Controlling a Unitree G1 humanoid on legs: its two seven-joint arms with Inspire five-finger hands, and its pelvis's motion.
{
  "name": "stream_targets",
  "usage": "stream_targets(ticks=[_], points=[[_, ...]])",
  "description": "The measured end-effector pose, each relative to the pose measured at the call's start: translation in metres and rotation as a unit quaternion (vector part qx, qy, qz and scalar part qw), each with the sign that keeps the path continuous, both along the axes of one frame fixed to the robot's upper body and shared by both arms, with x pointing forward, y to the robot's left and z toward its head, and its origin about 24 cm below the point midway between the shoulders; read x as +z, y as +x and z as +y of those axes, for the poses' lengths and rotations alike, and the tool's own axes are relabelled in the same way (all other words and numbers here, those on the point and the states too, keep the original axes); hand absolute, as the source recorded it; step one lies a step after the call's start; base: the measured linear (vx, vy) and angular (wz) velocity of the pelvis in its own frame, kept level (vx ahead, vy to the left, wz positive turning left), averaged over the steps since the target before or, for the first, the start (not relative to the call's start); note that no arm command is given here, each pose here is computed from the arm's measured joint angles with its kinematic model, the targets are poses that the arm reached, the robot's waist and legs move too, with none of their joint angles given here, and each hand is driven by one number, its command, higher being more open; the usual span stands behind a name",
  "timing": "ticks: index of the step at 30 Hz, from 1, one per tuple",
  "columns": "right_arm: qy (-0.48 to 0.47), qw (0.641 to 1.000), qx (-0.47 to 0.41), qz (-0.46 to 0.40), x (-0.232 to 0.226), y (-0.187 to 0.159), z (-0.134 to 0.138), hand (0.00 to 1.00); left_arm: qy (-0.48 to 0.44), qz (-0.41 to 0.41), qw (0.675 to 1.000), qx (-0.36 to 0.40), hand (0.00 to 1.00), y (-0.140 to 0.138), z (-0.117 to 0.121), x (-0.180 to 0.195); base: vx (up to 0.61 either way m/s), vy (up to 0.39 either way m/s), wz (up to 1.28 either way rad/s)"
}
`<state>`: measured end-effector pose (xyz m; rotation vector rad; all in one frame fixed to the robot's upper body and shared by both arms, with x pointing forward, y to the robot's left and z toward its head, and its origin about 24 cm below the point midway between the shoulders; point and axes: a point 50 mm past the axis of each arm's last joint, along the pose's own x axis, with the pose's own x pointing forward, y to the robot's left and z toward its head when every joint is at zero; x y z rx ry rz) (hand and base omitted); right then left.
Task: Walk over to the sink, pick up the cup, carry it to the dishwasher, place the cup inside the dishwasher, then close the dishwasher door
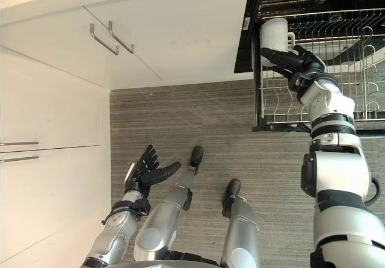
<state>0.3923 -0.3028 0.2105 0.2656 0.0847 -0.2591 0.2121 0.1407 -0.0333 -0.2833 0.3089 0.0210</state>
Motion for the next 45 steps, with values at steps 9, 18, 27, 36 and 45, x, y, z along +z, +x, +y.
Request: stream_targets(ticks=[9, 18, 27, 36, 45], points=[[-0.043, 0.998, 0.047, -0.016, 0.0, -0.003, 0.003, 1.0, 0.019, 0.039, 0.999, 0.015, 1.0, -0.014, 0.01, -0.017, -0.02, -0.053, -0.07], [-0.062, 0.987, 0.151, -0.003, -0.091, -0.051, 0.04, 1.0, 0.118, 0.159, 0.979, 0.046, 1.0, -0.051, 0.043, -0.062, 0.04, -0.035, -0.21], [0.036, 0.975, 0.215, -0.039, -0.152, -0.122, 0.098, 1.0, 0.149, 0.181, 0.969, 0.075, 1.0, -0.075, 0.051, -0.076, 0.03, -0.009, -0.01], [0.014, 0.973, 0.138, -0.183, -0.125, -0.158, 0.074, 1.0, 0.175, 0.209, 0.961, 0.052, 1.0, -0.089, 0.048, -0.088, 0.1, 0.11, 0.9], [0.029, 0.973, 0.116, -0.197, -0.127, -0.172, 0.084, 1.0, 0.196, 0.249, 0.949, 0.01, 1.0, -0.095, 0.058, -0.1, 0.23, 0.01, 0.37]])
